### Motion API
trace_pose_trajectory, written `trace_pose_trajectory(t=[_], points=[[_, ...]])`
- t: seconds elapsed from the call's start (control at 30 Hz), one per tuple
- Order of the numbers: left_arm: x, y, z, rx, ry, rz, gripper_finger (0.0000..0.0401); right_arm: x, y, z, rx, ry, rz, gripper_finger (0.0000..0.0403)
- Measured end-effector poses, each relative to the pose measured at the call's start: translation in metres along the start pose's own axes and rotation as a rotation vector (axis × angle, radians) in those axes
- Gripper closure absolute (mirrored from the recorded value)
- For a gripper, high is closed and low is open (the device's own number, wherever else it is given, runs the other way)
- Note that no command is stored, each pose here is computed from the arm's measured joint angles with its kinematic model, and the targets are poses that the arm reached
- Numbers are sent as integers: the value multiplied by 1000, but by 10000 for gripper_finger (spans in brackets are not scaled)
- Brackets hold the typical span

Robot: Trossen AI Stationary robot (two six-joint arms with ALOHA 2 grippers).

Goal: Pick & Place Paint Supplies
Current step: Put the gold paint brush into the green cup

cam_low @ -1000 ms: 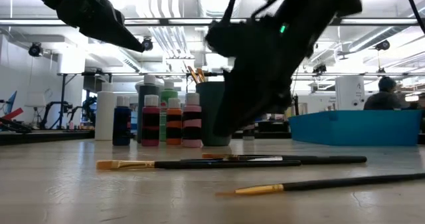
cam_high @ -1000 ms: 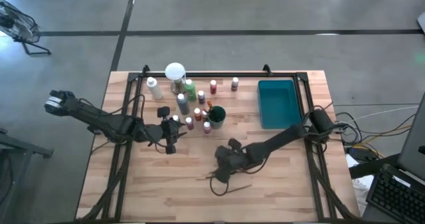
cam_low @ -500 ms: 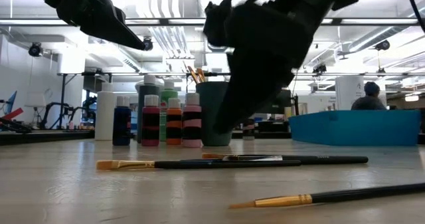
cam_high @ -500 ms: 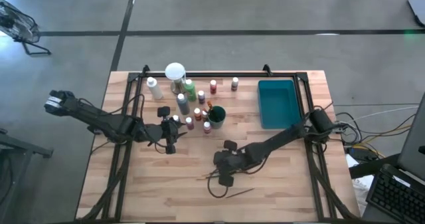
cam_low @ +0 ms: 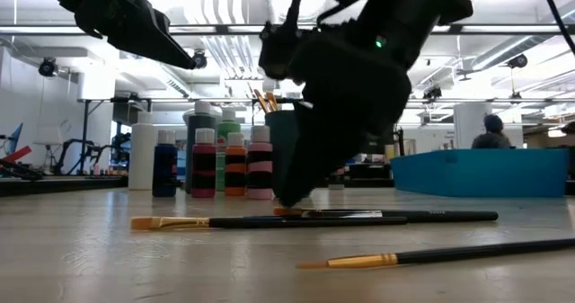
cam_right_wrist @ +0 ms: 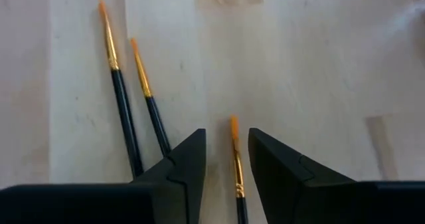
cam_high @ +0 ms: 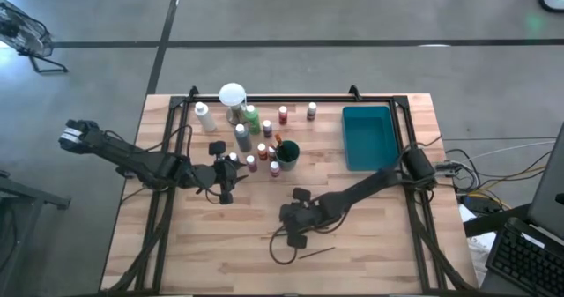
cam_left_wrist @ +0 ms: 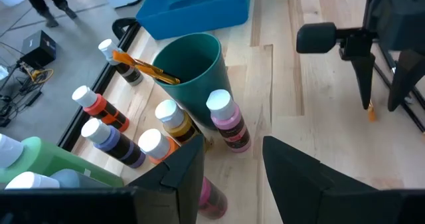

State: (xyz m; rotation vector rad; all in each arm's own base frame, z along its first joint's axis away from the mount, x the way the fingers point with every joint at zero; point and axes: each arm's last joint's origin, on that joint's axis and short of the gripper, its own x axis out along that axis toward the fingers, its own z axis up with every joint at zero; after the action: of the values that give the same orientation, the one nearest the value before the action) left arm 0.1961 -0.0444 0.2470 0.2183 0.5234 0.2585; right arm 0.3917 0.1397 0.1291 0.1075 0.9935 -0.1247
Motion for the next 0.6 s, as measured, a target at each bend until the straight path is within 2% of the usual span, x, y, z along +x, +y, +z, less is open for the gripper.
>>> trace_pose_trajectory(t=[0.37,0.6], points=[[0,0,0,3,3,0,241,11,-1,3,7,13,-5,311],[0,0,0,1,1,0,241,11,-2,3,11,17,-1,336]])
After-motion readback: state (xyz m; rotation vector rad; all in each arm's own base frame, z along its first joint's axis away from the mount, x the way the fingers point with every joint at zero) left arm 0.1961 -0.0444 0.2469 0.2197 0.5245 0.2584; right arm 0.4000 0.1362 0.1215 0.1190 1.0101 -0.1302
